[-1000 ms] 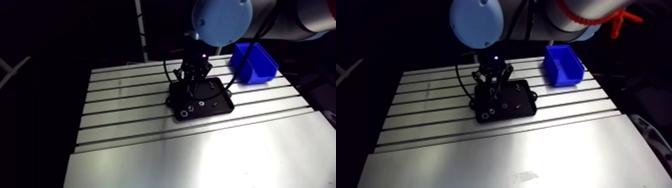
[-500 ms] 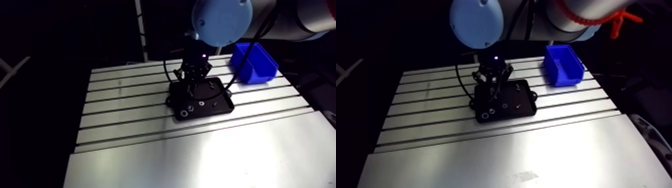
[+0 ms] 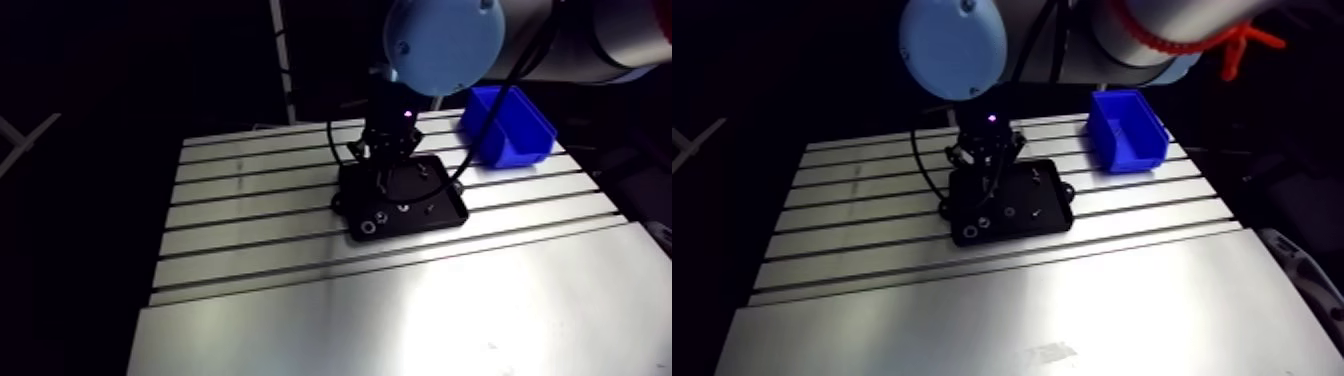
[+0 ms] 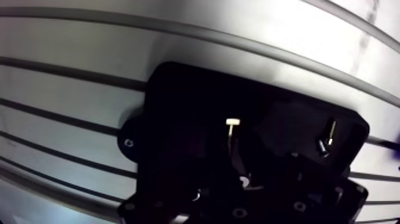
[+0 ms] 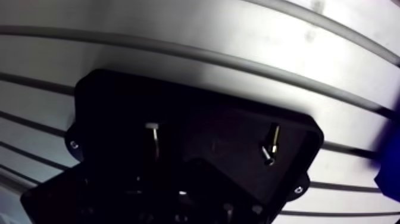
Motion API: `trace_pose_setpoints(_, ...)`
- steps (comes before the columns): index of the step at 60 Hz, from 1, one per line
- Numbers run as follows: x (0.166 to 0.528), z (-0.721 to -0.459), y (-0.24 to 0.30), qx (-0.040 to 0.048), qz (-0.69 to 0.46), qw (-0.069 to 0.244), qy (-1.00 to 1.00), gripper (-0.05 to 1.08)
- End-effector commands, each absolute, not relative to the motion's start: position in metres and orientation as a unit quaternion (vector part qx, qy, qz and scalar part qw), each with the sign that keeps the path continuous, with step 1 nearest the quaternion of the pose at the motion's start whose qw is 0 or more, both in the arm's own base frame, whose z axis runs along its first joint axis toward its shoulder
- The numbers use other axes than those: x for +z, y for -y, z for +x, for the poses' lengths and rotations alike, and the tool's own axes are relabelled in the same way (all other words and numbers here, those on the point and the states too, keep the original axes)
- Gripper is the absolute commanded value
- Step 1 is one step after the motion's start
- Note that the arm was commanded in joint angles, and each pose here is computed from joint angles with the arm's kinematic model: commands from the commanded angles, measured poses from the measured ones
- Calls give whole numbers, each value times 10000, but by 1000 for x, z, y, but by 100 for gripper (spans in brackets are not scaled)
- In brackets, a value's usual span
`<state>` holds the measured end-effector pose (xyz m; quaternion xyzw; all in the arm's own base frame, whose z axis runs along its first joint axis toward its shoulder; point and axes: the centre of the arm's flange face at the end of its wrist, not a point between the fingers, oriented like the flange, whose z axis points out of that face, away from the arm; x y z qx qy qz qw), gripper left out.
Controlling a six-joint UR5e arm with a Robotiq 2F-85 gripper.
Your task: Pick up the M10 bolt from the tray and put it into the blue bin.
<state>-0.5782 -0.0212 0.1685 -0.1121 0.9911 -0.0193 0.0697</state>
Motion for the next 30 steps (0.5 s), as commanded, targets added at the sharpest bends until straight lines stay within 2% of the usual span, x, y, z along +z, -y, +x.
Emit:
trace_pose_setpoints(1, 167, -577, 21, -198, -1120, 712, -9910, 73)
trace_pose_setpoints(30, 167, -577, 21, -195, -1113, 706, -9911, 75)
